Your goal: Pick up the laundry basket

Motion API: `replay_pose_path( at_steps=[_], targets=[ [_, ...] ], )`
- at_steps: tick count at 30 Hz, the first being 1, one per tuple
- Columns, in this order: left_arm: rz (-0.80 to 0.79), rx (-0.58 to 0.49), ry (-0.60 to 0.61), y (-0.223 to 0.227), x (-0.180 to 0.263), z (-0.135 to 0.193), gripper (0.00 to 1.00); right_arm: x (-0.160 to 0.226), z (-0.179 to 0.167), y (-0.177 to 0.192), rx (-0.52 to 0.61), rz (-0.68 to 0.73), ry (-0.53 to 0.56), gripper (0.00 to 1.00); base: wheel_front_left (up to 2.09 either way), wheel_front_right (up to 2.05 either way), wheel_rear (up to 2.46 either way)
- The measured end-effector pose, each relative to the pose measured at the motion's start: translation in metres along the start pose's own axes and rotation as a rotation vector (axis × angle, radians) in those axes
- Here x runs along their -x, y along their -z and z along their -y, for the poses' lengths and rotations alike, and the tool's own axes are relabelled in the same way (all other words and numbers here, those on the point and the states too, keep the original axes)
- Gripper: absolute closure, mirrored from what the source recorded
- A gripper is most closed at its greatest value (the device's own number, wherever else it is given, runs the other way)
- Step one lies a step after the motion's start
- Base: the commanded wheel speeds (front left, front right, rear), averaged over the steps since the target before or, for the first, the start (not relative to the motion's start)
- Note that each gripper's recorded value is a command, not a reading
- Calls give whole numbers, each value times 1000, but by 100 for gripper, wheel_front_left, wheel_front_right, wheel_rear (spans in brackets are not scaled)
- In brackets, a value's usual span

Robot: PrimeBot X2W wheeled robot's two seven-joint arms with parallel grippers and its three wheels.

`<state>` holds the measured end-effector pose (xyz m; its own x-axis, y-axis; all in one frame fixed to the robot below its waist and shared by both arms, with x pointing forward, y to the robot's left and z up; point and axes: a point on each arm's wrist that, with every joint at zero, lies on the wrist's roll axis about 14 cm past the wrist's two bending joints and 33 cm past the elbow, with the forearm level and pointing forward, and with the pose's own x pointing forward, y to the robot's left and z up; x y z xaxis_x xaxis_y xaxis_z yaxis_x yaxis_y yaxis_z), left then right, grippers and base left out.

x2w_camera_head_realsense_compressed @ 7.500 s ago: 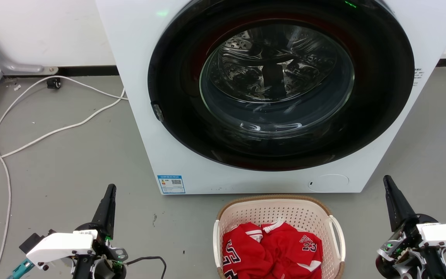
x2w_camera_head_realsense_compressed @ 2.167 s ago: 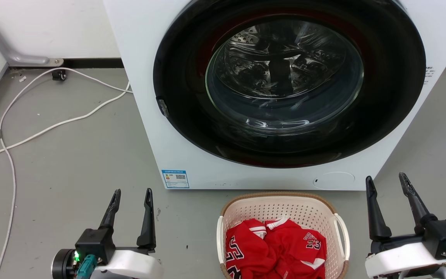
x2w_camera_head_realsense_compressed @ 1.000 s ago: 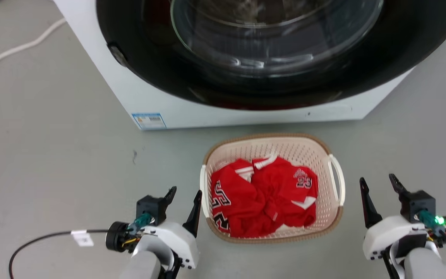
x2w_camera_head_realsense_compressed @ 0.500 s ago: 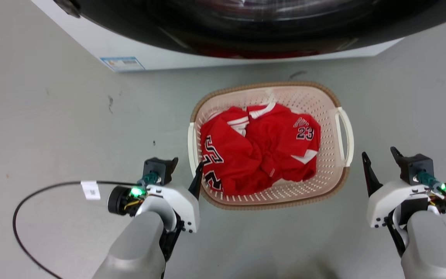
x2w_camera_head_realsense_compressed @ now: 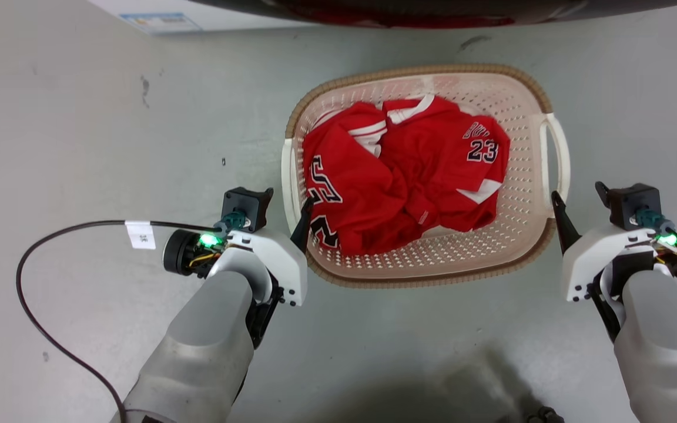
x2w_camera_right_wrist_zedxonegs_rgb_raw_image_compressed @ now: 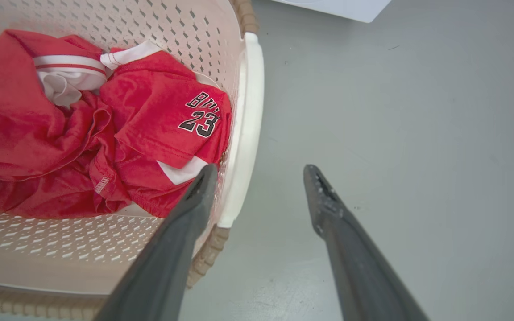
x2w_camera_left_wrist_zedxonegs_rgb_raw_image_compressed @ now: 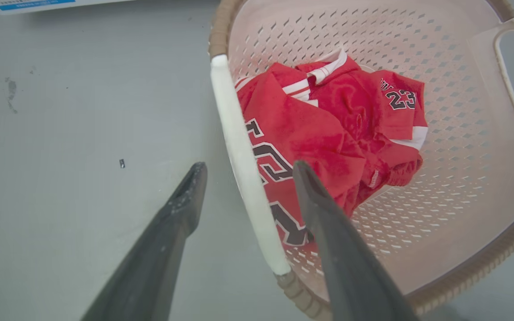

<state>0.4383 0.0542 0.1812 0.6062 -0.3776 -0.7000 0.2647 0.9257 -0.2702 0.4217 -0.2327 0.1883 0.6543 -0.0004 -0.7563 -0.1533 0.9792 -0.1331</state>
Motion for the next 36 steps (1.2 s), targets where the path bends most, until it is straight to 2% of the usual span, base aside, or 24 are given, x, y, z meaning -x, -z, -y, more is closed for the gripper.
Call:
replay_pose_path(
  at_steps=[13,14,15,16,17,22,36],
  targets=[
    [-37,-1,-11,13,-18,-8,0,-25,-17,16,-14,-68,-45,0,0,0,0],
    [-44,-7,-8,15,-18,-7,5,-25,-18,17,-14,-74,-47,0,0,0,0],
    [-47,-9,-6,17,-19,-7,75,-26,-19,19,-11,-82,-52,0,0,0,0],
    [-49,-10,-5,17,-20,-7,100,-27,-20,19,-11,-83,-55,60,0,0,0],
    [-53,-8,-3,18,-20,-7,100,-28,-21,17,-10,-79,-57,100,0,0,0],
    [-57,-7,7,18,-21,-3,100,-26,-23,21,-15,-93,-63,100,0,0,0],
    [-61,-3,11,9,3,1,100,-8,-26,-1,7,-56,-82,100,0,0,0]
  ],
)
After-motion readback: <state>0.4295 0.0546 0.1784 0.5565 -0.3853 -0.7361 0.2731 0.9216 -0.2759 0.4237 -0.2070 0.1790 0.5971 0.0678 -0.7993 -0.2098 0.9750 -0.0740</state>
